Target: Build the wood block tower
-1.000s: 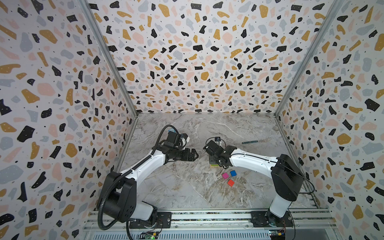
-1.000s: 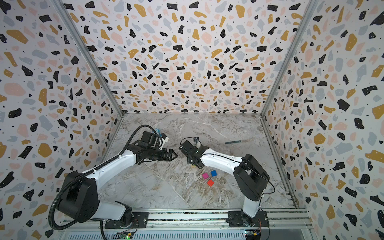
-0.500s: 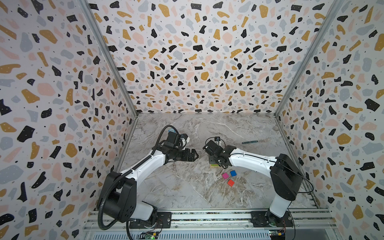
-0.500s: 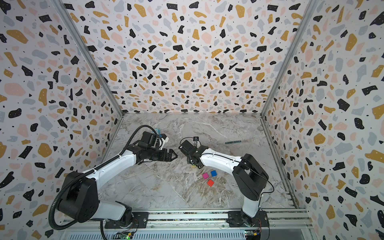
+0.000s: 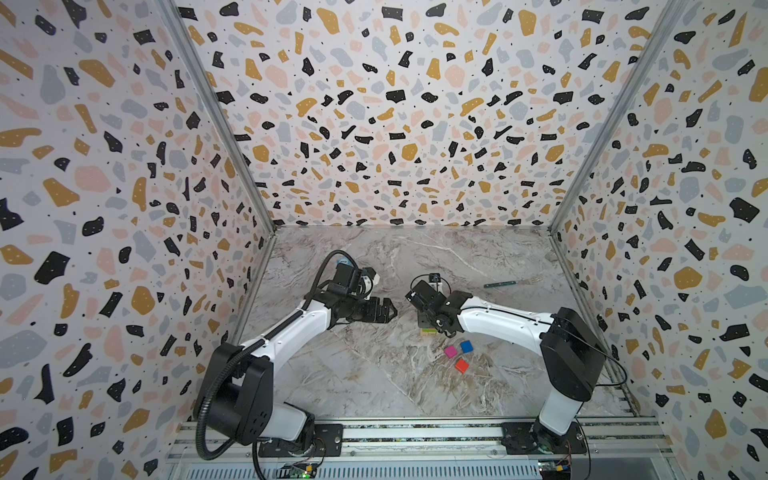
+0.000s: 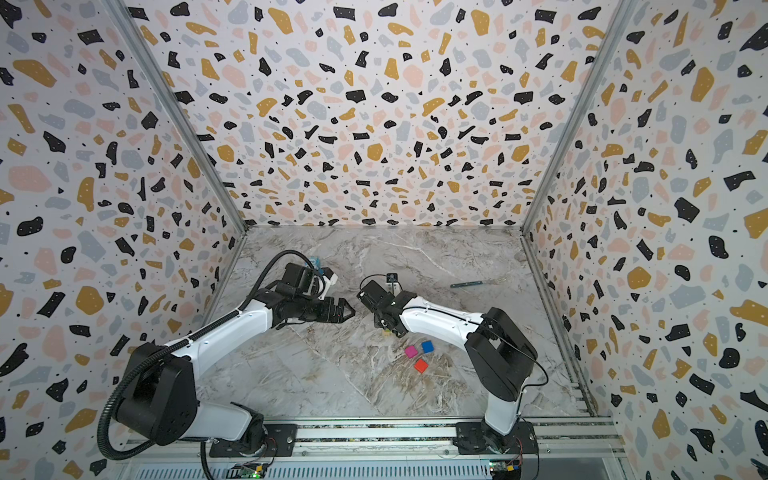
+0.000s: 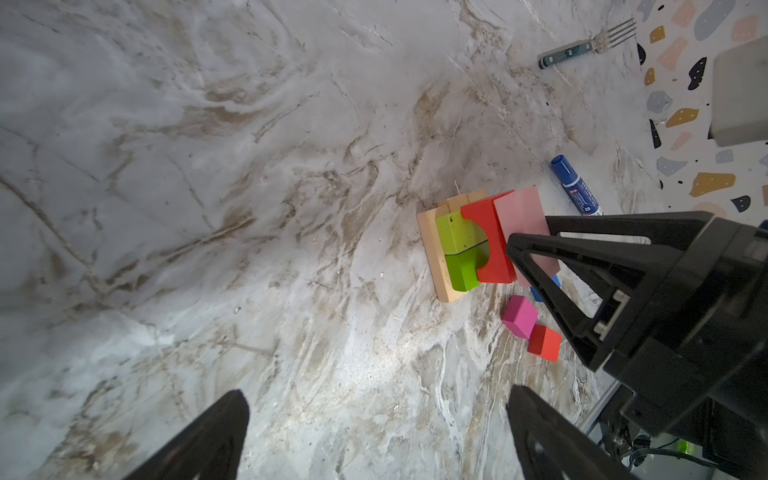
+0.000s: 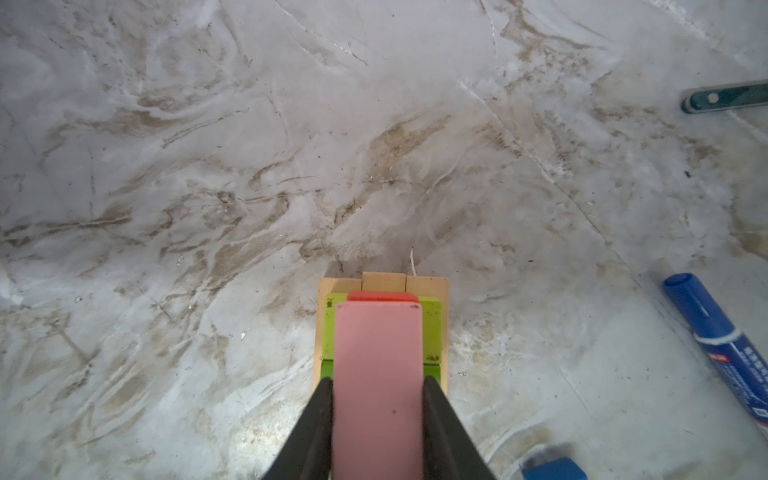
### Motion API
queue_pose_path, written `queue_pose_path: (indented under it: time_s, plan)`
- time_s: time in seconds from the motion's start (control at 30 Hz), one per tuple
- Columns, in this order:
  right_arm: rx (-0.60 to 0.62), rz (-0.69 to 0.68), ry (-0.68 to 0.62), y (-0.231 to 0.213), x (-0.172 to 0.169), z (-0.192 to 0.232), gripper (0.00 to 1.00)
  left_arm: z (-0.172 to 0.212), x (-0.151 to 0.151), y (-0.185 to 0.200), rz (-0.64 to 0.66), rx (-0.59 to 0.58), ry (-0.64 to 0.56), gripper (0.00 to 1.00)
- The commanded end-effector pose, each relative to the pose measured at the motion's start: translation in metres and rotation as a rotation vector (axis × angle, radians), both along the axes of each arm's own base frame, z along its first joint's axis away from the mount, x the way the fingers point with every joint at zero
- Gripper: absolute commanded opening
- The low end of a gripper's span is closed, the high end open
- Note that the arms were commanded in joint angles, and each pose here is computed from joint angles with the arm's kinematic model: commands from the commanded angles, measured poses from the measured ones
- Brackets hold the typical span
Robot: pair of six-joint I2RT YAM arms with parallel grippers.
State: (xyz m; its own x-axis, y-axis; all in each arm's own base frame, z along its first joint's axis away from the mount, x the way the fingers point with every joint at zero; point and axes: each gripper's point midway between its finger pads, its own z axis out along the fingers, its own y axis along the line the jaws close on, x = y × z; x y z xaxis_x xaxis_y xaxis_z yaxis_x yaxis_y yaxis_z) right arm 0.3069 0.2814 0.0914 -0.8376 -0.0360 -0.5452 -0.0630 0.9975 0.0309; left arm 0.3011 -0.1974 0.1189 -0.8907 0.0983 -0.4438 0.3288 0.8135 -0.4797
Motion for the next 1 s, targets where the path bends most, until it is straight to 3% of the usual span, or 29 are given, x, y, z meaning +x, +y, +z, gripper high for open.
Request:
queue_pose_path:
  time_s: [0.0,0.97]
  plan:
    - [-0.016,-0.006,-0.016,-0.0010,0.0012,0.0046,0.35,0.0042,0.0015,0.0003,-0.010,-0.011,-0.029,0.98]
    - [-0.017,0.007,-0.010,0.0008,0.0007,0.0029,0.40,0.0037,0.0016,0.0001,-0.010,-0.011,-0.027,0.98]
